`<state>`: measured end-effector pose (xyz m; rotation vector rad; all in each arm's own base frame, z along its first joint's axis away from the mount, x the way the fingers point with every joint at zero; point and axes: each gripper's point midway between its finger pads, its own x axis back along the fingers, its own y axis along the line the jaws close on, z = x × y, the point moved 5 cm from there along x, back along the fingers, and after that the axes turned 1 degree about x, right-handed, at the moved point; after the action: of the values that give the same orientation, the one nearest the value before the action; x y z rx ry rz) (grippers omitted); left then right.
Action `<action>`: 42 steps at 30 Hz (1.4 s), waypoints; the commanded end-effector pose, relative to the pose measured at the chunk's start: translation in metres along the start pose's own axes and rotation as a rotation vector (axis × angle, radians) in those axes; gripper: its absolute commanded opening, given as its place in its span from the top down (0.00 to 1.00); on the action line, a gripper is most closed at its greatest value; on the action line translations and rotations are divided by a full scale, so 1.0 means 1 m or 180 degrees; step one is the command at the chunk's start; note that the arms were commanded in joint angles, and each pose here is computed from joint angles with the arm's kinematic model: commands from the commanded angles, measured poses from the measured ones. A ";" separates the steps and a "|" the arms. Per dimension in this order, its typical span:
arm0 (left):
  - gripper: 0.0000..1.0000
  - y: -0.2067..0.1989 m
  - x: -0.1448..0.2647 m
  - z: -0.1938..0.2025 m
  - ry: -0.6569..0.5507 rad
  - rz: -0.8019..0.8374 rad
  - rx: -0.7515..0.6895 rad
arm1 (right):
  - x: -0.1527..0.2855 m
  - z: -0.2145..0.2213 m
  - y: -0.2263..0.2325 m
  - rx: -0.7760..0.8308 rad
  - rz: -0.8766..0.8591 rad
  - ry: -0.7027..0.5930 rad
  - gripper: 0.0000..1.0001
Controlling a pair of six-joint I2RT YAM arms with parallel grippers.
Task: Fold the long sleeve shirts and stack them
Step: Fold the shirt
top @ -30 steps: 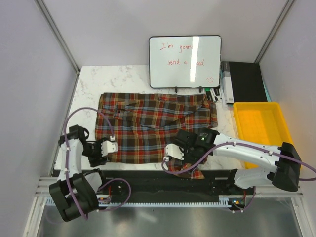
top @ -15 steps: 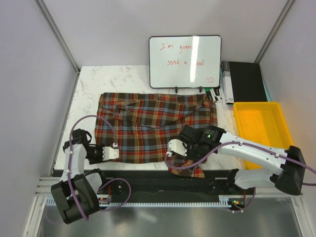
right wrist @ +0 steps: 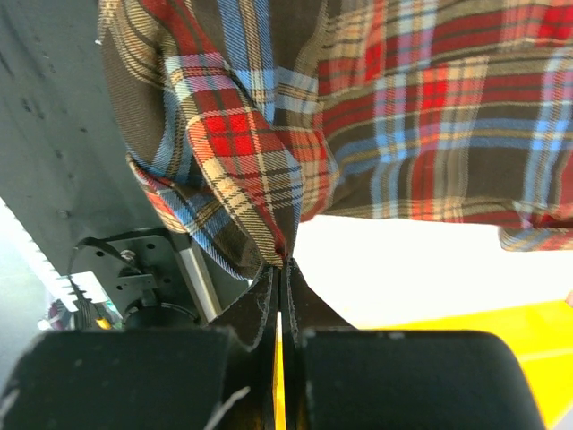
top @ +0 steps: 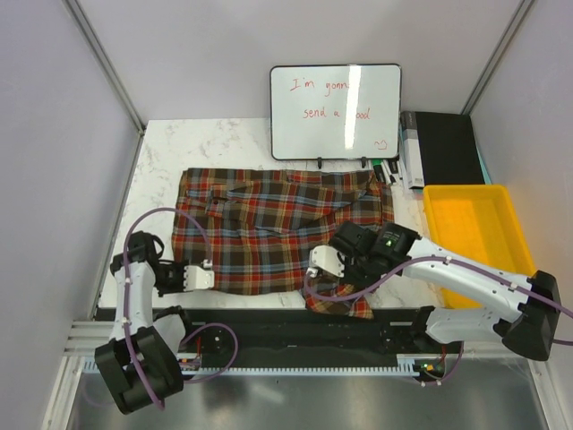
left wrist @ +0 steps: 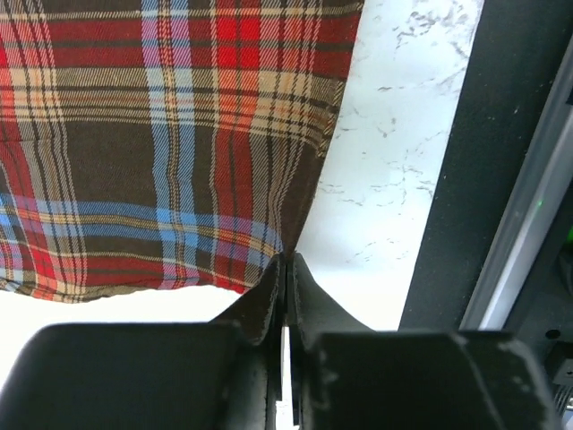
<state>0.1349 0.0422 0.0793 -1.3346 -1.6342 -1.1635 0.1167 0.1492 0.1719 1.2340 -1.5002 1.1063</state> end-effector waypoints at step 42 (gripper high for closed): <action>0.98 0.204 0.014 0.004 -0.0345 -0.0645 0.1034 | 0.009 -0.019 -0.247 -0.0020 0.0925 0.0149 1.00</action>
<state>0.3170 0.0571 0.1261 -1.1251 -1.9522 -0.8883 0.3411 0.1329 0.2066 1.0065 -1.6336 1.2674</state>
